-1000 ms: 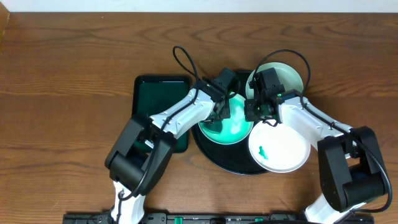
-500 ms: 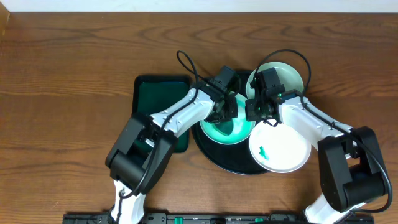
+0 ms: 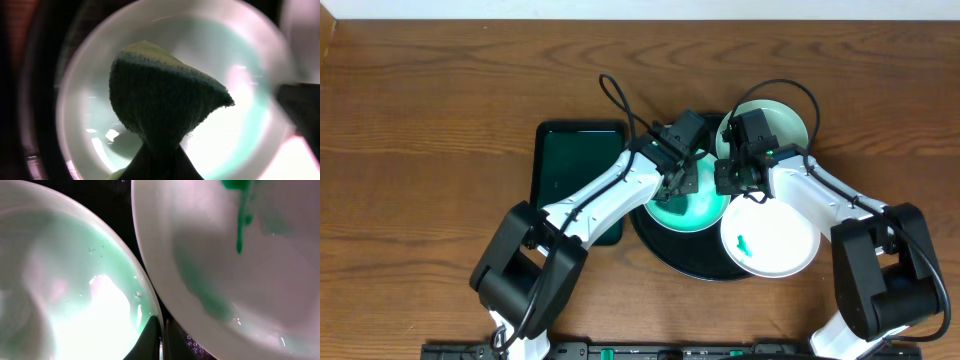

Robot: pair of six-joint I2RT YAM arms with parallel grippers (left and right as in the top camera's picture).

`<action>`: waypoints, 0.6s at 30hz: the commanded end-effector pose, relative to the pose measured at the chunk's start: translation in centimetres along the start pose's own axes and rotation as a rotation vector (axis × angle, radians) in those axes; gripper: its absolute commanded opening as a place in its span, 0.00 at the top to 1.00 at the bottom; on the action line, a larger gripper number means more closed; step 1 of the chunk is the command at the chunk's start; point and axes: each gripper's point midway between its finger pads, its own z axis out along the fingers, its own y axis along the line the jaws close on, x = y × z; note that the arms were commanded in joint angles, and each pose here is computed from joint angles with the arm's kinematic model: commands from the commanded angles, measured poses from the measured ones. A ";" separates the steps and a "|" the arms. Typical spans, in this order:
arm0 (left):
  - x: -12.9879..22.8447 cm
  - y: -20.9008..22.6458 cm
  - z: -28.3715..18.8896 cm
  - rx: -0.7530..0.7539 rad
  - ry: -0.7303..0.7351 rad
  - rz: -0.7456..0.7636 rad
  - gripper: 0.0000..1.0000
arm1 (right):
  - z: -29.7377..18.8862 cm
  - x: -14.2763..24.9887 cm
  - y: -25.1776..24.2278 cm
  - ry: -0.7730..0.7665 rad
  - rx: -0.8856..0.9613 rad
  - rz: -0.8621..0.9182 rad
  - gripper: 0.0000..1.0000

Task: Clean dirty plates on tray and stack at the side

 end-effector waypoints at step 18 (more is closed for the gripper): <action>3.0 4.2 5.4 -0.189 0.113 -0.104 0.93 | 0.8 1.2 1.5 0.049 -0.061 -0.018 0.99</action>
